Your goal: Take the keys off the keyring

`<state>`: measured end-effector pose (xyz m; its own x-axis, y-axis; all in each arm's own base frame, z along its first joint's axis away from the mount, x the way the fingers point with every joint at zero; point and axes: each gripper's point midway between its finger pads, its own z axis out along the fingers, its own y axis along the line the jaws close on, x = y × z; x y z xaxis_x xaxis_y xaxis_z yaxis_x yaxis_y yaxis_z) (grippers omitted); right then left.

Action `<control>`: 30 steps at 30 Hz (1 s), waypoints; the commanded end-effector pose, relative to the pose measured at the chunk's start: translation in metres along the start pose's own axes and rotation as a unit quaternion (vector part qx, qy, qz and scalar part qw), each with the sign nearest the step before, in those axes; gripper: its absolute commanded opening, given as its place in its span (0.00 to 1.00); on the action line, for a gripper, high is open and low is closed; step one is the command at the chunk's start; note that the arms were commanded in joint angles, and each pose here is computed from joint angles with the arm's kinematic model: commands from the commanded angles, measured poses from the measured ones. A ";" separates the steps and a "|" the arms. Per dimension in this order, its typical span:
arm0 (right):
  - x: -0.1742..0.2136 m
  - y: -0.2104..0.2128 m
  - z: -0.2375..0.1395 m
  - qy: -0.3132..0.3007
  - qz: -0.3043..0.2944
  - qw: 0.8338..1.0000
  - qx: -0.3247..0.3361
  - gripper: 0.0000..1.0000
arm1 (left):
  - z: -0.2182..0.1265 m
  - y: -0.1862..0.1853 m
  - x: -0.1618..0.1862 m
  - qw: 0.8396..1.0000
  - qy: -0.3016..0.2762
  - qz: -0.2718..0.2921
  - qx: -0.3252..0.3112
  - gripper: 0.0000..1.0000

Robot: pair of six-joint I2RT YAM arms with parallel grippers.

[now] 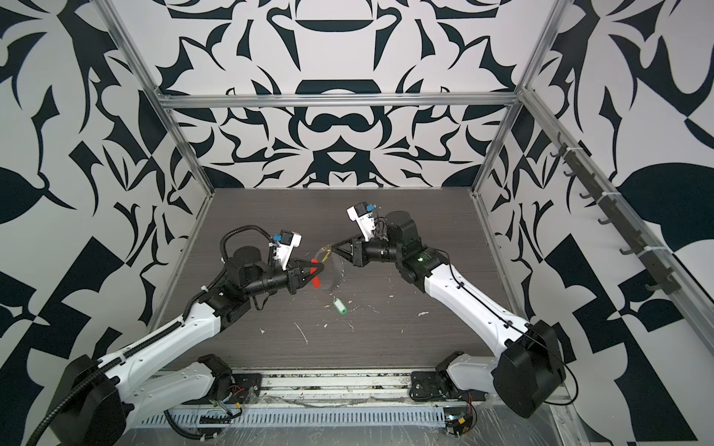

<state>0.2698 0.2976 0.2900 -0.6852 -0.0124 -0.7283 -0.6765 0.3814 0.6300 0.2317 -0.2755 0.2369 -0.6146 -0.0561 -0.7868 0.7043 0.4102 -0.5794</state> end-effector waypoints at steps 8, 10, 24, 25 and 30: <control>-0.031 -0.024 -0.039 -0.079 -0.007 0.985 0.152 0.48 | -0.006 0.033 0.016 0.965 0.122 -0.169 -0.159 0.00; -0.023 -0.028 -0.036 -0.067 -0.001 0.986 0.154 0.48 | -0.008 0.033 0.020 0.961 0.138 -0.173 -0.166 0.00; 0.030 -0.060 -0.015 0.020 0.003 0.975 0.223 0.48 | -0.016 0.071 0.051 0.825 0.192 -0.499 -0.184 0.00; 0.034 -0.061 -0.013 0.028 0.003 0.974 0.227 0.48 | -0.013 0.068 0.053 0.813 0.195 -0.520 -0.172 0.00; 0.038 -0.056 -0.012 0.035 -0.004 0.976 0.217 0.47 | 0.000 0.040 0.053 0.757 0.212 -0.611 -0.094 0.00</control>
<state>0.2766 0.2690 0.2198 -0.7420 -0.0764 -0.6660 -0.4966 0.7300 0.4696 0.2450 -0.2427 0.1457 -0.9125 -0.2877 0.2907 -0.4055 0.5436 -0.7349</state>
